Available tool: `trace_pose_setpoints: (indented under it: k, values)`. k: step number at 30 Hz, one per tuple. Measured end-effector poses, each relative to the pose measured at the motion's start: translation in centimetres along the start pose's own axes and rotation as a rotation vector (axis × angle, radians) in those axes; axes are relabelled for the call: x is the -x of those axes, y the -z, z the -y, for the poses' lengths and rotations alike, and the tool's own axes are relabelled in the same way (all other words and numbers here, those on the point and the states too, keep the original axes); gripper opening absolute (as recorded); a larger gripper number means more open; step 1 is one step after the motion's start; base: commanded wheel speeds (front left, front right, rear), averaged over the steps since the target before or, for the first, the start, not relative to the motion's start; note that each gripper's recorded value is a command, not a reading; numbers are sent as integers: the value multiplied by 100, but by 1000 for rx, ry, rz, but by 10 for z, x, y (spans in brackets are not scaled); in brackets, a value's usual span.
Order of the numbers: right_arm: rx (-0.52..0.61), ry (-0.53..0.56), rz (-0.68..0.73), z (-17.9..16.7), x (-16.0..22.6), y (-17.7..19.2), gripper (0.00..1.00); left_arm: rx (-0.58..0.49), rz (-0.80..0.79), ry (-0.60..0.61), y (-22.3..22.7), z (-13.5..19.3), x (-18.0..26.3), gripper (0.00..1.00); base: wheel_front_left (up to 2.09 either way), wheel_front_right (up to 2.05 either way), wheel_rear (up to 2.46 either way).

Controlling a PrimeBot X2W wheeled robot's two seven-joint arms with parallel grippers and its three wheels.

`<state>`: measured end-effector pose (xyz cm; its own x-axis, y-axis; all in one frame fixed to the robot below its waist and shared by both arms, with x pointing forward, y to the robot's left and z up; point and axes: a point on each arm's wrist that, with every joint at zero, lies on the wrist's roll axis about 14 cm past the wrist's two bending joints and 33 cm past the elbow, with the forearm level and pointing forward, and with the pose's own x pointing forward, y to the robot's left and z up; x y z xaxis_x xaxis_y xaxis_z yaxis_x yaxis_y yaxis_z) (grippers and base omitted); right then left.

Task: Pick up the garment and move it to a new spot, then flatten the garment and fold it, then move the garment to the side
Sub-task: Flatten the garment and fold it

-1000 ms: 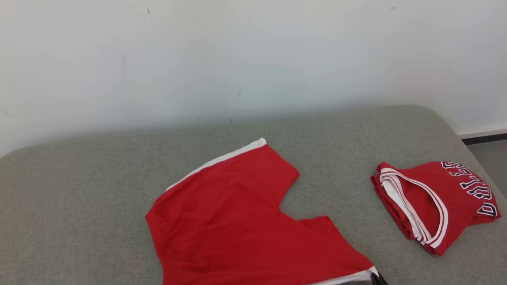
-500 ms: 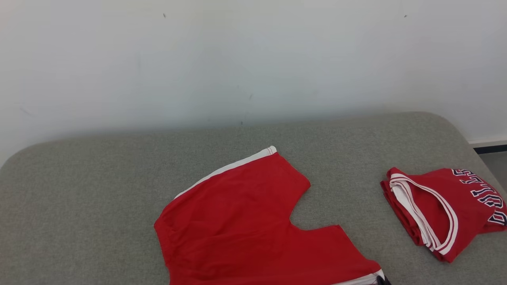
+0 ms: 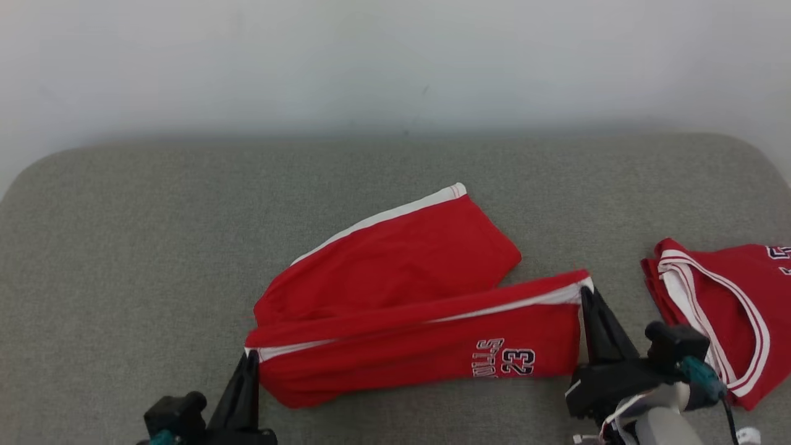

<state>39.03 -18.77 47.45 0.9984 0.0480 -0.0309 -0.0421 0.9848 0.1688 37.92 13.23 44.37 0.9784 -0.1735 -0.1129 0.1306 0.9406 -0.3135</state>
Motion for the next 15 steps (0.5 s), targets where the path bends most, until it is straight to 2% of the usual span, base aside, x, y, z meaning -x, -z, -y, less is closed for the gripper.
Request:
trace_pose_setpoints:
  k: [7, 15]
  values:
    - [54, -41, 13, -7, -66, -15, 0, -12, 55, -9, -23, -7, -36, 0, 0, 0, 0]
    - [125, -122, -10, -28, -133, -12, 0, -31, 74, -23, -34, -19, -67, 0, 0, 0, 0]
